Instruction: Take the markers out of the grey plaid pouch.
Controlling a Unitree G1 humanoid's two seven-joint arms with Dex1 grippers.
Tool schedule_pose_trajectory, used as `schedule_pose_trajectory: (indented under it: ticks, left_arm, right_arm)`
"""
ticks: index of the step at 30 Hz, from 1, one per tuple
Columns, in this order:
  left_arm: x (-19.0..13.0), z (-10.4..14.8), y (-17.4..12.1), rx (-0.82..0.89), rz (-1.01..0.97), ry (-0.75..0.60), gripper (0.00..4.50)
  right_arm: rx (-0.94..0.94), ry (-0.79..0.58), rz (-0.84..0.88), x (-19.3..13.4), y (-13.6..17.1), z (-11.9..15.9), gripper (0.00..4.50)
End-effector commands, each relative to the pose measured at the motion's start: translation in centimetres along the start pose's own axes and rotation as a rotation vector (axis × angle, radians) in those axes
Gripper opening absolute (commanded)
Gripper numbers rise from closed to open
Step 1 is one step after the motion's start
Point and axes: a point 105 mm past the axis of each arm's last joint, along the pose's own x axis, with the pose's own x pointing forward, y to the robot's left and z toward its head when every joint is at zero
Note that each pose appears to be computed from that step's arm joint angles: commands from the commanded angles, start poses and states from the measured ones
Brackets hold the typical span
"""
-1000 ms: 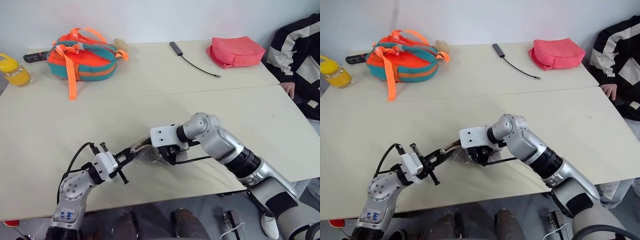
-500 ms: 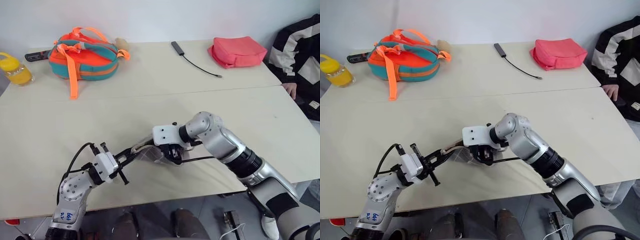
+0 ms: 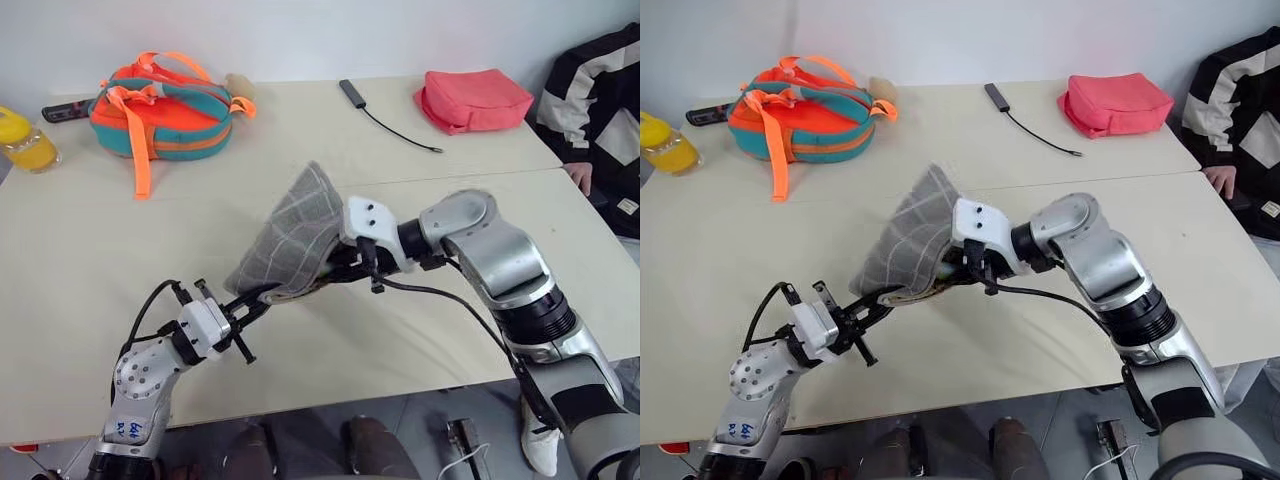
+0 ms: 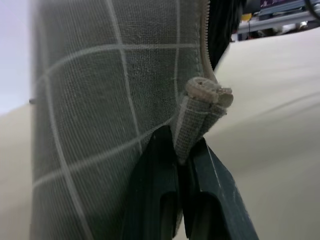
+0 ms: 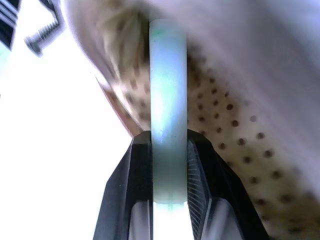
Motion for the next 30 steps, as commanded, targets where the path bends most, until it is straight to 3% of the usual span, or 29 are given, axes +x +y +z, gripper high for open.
schedule_pose_trajectory:
  ticks: [1, 9, 14, 21, 25, 30]
  left_arm:
    - [-0.3, 0.2, 0.5, 0.007, 0.025, -0.001, 0.00]
    - [-0.4, 1.1, 2.9, -0.051, 0.132, -0.046, 0.00]
    - [-0.5, 1.3, 3.3, -0.056, 0.138, -0.044, 0.00]
    - [-1.5, 1.2, 4.2, -0.054, 0.170, -0.024, 0.00]
    - [-1.8, 1.1, 4.5, -0.051, 0.182, -0.020, 0.00]
    - [-1.7, 0.9, 4.6, -0.056, 0.179, -0.020, 0.00]
  right_arm:
    - [-0.043, -0.006, -0.019, -0.9, 0.0, 0.3, 0.45]
    - [-0.061, 0.221, -0.060, -2.1, -0.7, -4.7, 0.45]
    - [0.005, 0.109, -0.061, -2.7, -0.8, -3.3, 0.45]
    - [0.164, -0.038, -0.104, -7.1, -0.9, -2.5, 0.45]
    - [0.234, -0.043, -0.254, -9.7, -2.1, -4.1, 0.45]
    - [0.214, 0.127, -0.569, -11.7, -5.4, -9.4, 0.45]
